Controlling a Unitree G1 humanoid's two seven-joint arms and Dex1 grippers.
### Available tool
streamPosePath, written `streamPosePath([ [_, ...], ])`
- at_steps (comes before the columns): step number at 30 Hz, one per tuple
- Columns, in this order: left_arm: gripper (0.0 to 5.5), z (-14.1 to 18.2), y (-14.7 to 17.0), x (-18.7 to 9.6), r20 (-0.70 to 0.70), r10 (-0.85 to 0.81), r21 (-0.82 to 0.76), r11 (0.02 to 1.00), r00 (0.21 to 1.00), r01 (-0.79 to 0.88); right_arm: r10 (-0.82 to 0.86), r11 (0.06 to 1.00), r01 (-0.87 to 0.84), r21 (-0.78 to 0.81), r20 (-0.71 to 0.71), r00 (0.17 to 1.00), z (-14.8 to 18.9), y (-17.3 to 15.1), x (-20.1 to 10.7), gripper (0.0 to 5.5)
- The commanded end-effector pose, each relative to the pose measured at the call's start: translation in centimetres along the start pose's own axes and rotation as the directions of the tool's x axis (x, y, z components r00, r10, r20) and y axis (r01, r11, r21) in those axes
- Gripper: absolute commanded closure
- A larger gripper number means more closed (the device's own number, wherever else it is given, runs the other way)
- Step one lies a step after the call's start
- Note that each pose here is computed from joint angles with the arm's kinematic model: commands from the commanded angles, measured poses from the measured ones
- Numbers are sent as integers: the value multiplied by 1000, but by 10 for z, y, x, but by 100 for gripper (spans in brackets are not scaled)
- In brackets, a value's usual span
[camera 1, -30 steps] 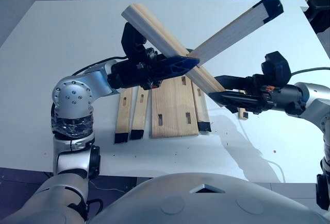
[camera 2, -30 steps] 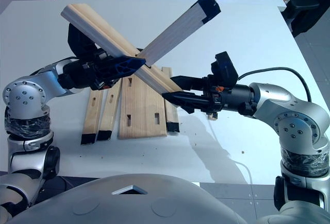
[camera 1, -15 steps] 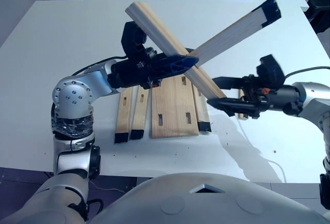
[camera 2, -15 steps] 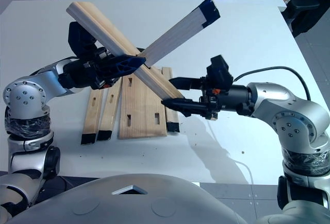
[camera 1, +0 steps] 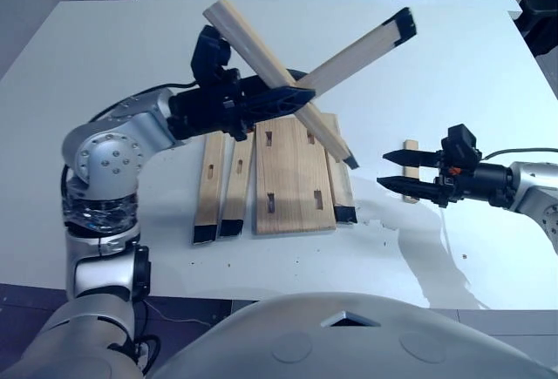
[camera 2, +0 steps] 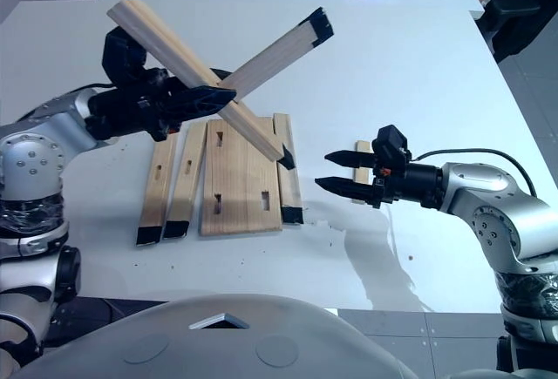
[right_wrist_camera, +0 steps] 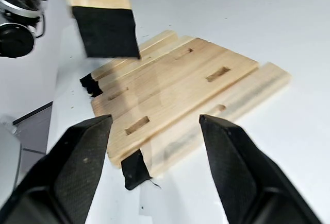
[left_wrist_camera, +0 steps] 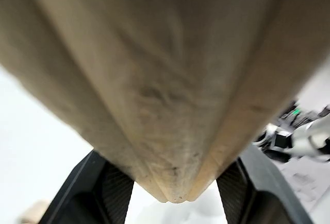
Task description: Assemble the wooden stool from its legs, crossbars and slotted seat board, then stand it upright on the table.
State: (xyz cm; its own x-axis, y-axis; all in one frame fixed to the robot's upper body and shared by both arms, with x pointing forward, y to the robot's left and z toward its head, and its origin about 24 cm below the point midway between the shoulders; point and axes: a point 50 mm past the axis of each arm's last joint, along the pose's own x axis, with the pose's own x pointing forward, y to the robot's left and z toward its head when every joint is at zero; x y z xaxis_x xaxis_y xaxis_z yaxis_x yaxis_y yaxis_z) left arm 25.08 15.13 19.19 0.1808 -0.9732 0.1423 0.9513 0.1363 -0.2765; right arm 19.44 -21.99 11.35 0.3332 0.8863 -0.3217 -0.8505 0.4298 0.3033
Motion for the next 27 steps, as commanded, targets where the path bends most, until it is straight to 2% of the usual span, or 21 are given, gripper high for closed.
streamPosePath([
  [1,344,7,-5,-10,-91,33,159,987,995,-18,-47,999,47,-4,22,999,-6,7,-4,241],
  [6,344,3,-20,-31,-203,85,351,936,976,-8,-138,990,138,21,40,990,-15,14,-14,241],
  [12,344,-7,-41,-65,-274,136,387,922,952,-20,-214,976,211,50,59,975,-22,26,-25,241],
  [22,344,-25,-50,-64,-259,111,316,948,959,-25,-250,968,247,44,92,964,-20,26,-20,241],
  [27,344,-37,-50,-72,-290,131,338,941,948,-27,-248,969,245,43,98,964,-19,27,-19,241],
])
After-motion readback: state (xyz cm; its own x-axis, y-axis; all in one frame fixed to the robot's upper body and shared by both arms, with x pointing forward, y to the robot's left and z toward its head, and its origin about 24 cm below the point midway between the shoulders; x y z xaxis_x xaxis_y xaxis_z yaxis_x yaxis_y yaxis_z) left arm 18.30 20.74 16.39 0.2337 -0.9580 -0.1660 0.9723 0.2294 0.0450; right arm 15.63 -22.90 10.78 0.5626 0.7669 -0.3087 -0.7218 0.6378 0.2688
